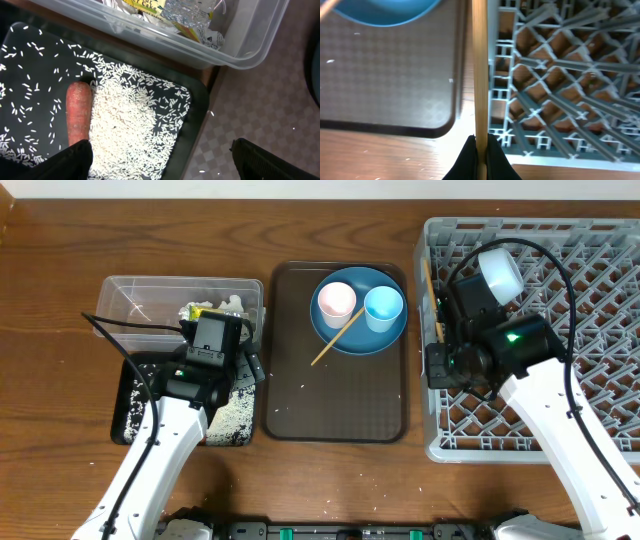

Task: Sort waste into correct bins and load items into the dishwasher rack
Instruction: 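Carry the chopstick right and insert it upright into the rack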

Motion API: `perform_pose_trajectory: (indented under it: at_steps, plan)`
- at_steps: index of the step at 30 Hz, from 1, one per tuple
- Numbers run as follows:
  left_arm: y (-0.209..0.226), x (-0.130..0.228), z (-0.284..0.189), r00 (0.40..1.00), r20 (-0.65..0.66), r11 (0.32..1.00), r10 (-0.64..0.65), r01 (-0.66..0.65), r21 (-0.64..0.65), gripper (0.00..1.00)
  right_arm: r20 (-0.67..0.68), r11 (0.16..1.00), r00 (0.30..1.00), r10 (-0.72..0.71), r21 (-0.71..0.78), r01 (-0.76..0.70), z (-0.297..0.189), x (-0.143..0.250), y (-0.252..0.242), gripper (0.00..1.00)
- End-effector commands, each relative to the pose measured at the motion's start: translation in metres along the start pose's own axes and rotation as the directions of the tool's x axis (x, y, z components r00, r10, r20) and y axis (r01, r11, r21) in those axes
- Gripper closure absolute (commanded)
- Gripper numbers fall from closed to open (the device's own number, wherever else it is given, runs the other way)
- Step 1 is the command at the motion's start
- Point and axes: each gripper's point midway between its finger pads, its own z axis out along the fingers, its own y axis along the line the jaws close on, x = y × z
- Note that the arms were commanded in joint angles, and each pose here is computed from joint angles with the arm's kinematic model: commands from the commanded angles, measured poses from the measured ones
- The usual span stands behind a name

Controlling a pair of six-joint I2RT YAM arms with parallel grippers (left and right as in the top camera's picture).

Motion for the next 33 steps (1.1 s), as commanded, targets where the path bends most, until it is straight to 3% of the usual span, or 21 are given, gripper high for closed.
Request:
perform_pose_trajectory:
  at_steps: [1, 16, 33]
  plan:
    - [0.003, -0.002, -0.002, 1.0, 0.012, 1.0, 0.005, -0.005, -0.005, 0.09, 0.0, 0.997, 1.0, -0.017, 0.07, 0.017, 0.005, -0.004, -0.016, 0.99]
    - [0.003, -0.002, -0.002, 1.0, 0.012, 1.0, 0.005, -0.005, -0.005, 0.09, -0.025, 0.987, 0.997, 0.068, 0.148, -0.064, 0.014, -0.002, -0.028, 0.99]
    - [0.003, -0.002, -0.002, 1.0, 0.012, 1.0, 0.005, -0.005, -0.005, 0.09, -0.025, 0.975, 0.998, 0.065, 0.216, -0.058, 0.023, 0.002, -0.04, 0.99]
